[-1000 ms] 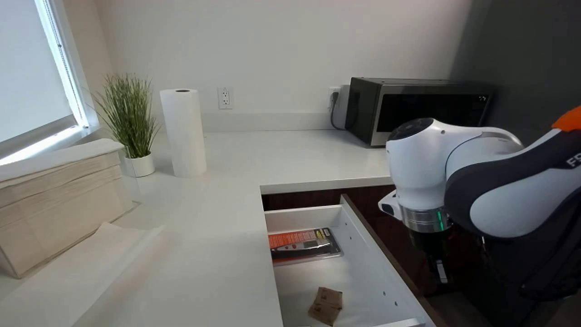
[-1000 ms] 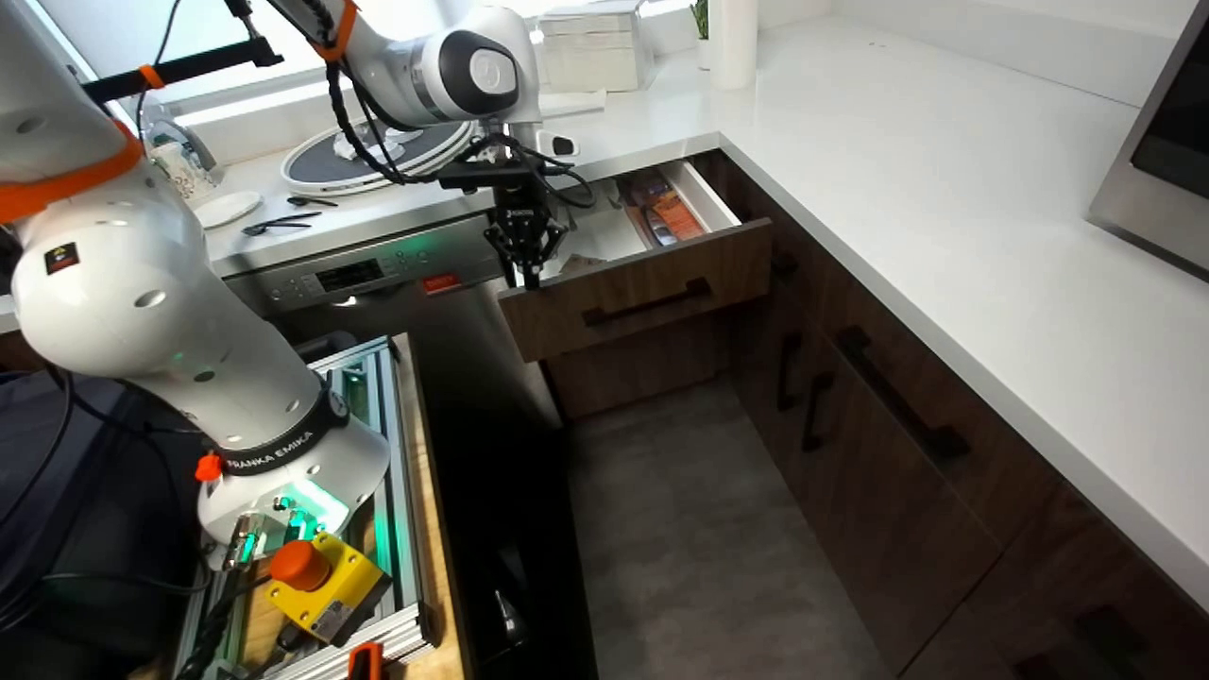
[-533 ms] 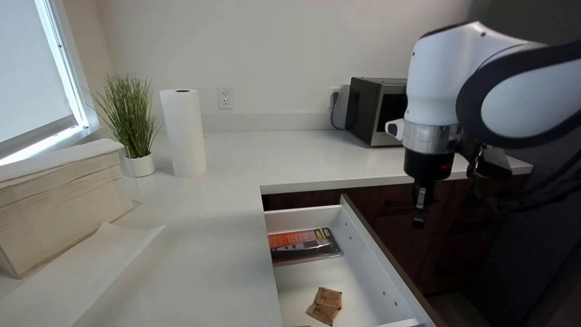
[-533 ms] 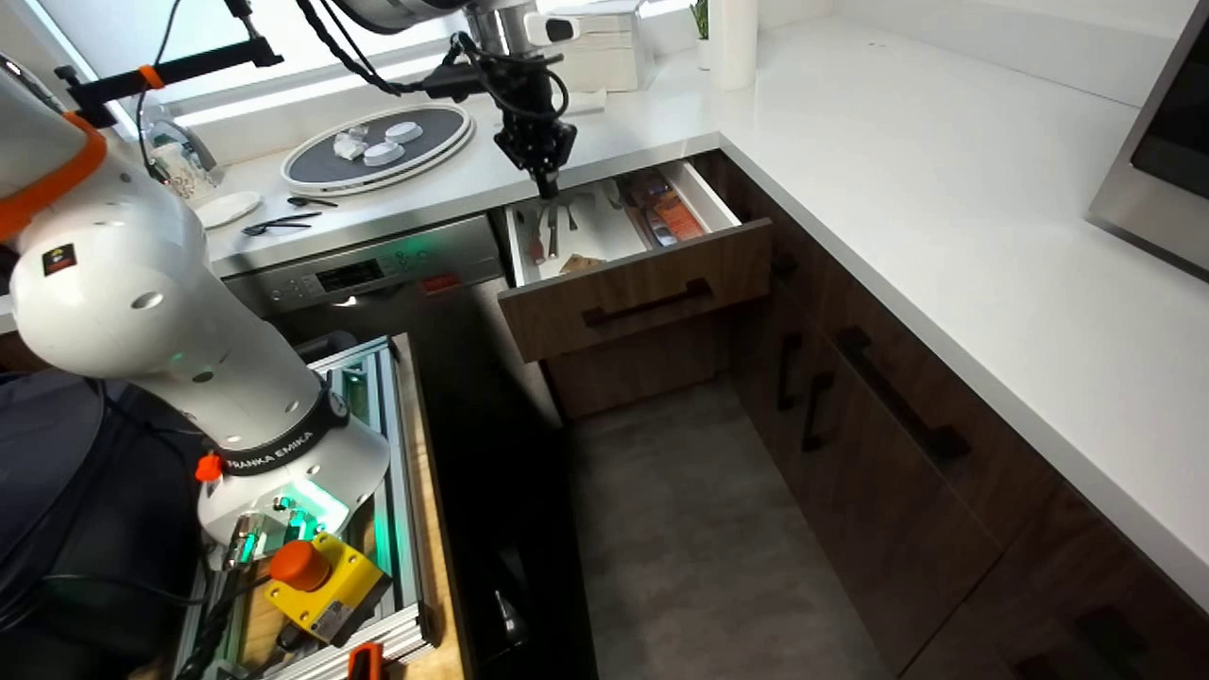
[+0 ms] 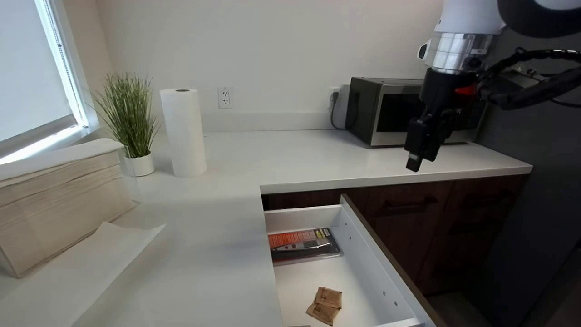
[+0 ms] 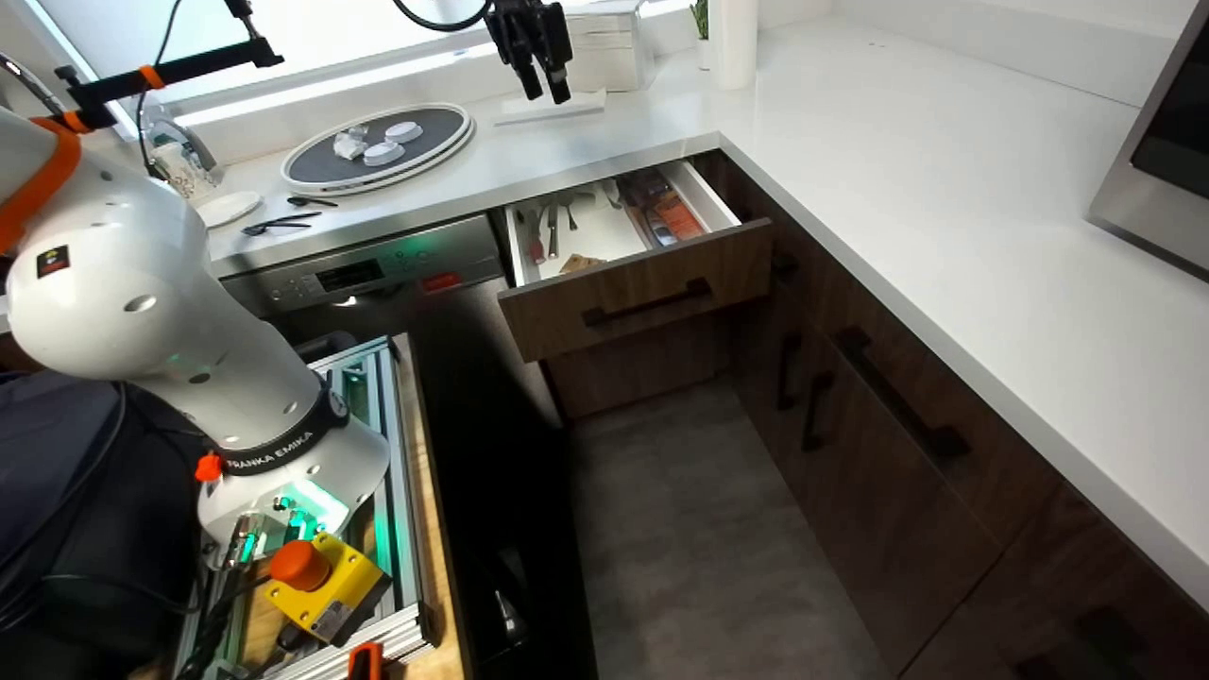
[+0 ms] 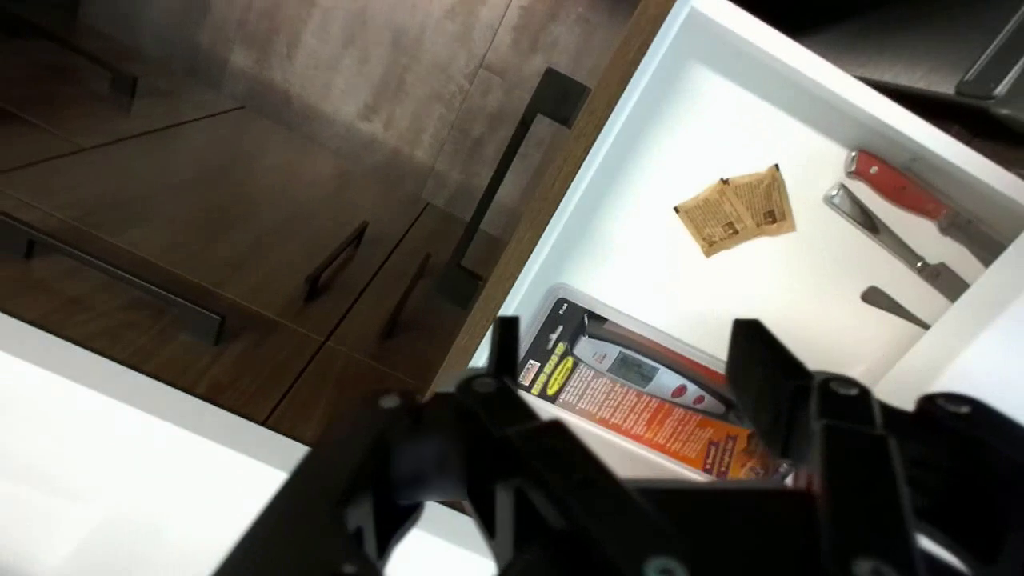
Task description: Open the drawer
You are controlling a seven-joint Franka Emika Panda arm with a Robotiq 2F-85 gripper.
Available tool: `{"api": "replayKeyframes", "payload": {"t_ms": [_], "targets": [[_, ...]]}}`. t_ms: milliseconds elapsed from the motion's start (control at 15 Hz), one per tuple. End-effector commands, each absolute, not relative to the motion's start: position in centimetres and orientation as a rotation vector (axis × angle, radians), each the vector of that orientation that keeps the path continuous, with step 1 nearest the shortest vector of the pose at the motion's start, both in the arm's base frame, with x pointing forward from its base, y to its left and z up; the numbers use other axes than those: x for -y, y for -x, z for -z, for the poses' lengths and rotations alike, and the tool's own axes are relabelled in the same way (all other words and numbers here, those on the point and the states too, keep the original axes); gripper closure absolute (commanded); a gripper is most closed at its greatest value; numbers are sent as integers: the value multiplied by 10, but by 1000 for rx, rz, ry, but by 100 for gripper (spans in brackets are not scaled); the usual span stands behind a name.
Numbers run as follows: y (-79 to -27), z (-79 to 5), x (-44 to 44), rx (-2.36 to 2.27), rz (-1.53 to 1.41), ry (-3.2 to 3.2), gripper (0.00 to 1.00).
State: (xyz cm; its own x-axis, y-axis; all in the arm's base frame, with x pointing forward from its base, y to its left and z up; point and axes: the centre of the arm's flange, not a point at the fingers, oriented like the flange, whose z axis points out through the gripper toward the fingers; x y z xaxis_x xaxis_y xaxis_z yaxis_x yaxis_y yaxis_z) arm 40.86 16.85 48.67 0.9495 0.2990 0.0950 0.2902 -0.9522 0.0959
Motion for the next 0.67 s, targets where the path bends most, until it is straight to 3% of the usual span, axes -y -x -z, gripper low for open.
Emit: {"api": "replayKeyframes", "payload": {"t_ms": [0, 200, 600], "targets": [[-388, -510, -154, -285, -121, -3068, 1], [-378, -518, -137, -273, -262, -3139, 0], [-394, -517, -150, -302, -187, -3083, 0]]}}
